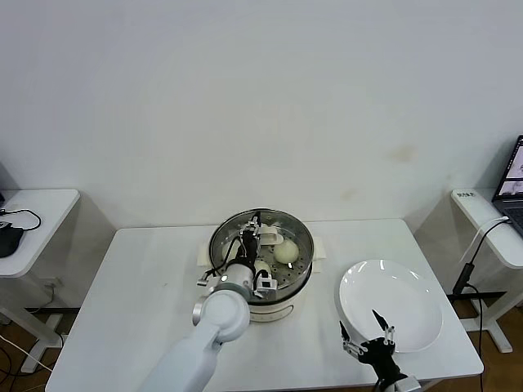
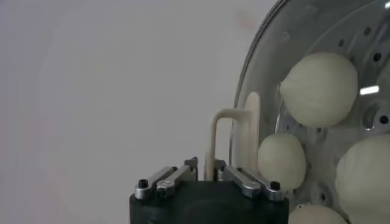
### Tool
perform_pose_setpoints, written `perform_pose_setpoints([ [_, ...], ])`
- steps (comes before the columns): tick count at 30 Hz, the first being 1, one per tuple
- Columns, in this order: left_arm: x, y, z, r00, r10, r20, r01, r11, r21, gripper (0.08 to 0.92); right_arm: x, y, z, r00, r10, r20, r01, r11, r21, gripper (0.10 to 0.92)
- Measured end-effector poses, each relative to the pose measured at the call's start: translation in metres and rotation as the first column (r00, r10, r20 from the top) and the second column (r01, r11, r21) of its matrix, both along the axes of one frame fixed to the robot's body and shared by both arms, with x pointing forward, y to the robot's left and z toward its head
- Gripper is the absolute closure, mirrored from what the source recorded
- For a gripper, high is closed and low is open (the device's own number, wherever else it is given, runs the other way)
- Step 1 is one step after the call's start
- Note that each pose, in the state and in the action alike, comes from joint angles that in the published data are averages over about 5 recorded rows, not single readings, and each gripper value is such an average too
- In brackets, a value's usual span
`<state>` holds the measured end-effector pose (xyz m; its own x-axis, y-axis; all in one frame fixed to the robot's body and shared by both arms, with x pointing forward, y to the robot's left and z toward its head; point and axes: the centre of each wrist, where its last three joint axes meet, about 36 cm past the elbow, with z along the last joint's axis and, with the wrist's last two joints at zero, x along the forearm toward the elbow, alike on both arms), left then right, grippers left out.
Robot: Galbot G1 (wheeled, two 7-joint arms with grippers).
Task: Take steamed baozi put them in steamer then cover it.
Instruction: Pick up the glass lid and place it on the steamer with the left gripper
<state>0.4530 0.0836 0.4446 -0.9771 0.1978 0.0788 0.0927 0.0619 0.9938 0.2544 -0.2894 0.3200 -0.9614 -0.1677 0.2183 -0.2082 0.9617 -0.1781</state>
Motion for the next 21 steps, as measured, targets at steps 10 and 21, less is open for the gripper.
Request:
perform_pose_setpoints([
  [10,-0.022,0.007,0.004,0.9997,-0.024,0.010,0.024,1.000,-0.008,0.302,-0.002,0.003,0.000,1.000,0.005,-0.004,-0.005,1.000,0.001,0.200],
  [21,-0.073,0.025,0.015,0.9966,-0.073,0.037,0.075,0.996,-0.046,0.177,-0.006,0.006,-0.001,1.000,0.012,-0.013,-0.012,1.000,0.001,0.199],
])
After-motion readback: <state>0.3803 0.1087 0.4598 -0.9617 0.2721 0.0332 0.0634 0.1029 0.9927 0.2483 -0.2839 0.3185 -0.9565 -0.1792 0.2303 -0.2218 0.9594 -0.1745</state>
